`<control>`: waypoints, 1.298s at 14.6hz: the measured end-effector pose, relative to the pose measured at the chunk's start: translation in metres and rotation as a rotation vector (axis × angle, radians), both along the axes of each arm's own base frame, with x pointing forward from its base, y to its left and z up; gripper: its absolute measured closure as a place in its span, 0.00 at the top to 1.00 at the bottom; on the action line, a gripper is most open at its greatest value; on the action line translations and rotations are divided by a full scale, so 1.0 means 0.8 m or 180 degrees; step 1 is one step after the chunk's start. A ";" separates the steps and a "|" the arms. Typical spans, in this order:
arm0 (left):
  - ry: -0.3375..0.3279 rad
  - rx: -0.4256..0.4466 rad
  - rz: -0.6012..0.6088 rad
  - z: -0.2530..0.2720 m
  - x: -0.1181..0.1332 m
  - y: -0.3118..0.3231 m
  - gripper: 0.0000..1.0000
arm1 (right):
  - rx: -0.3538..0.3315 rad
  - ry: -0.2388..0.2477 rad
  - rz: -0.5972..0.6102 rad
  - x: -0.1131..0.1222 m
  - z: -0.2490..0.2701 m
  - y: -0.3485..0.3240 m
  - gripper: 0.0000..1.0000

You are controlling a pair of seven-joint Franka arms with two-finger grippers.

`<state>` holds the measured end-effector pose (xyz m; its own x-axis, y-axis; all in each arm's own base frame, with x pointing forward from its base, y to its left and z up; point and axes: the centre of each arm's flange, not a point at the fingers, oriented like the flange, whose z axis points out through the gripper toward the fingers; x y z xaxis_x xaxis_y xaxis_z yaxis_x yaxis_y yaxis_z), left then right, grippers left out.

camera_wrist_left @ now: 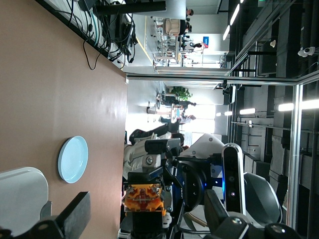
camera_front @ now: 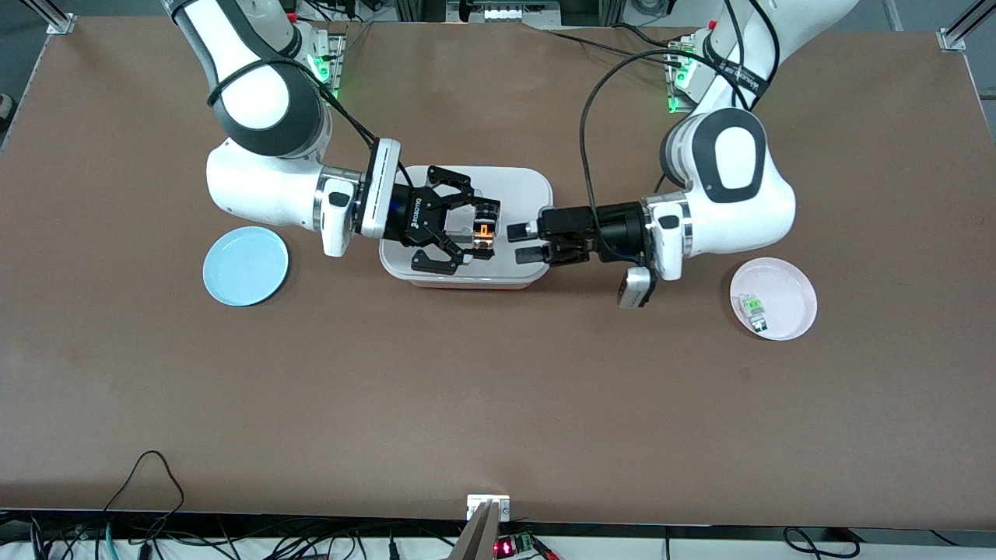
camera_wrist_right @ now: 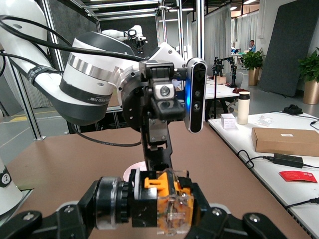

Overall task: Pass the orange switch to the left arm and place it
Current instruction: 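Grasp the orange switch with the left gripper beside the right gripper, then open the right gripper and pull it back while the left gripper holds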

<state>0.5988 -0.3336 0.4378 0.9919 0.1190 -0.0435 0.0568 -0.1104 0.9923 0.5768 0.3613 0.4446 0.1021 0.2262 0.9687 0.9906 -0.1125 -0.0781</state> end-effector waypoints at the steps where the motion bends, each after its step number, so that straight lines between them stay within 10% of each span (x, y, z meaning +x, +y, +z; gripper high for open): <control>1: 0.0008 0.0014 0.0003 -0.001 -0.003 -0.006 0.98 | 0.0000 -0.0001 0.0000 0.000 0.000 0.000 0.73; 8: 0.0089 0.0012 0.0033 -0.007 -0.019 -0.037 0.72 | -0.0002 -0.0007 0.0002 0.000 -0.001 0.000 0.73; 11: 0.0098 0.0013 0.0041 -0.007 -0.019 -0.036 0.41 | 0.0002 -0.0017 -0.0001 0.001 -0.001 0.000 0.73; 16: 0.0098 0.0013 0.0041 -0.007 -0.019 -0.036 0.41 | 0.0004 -0.0017 -0.0001 0.001 -0.001 0.000 0.73; 19: 0.0098 0.0013 0.0039 -0.007 -0.019 -0.037 0.41 | 0.0008 -0.0016 0.0005 0.000 -0.001 0.001 0.93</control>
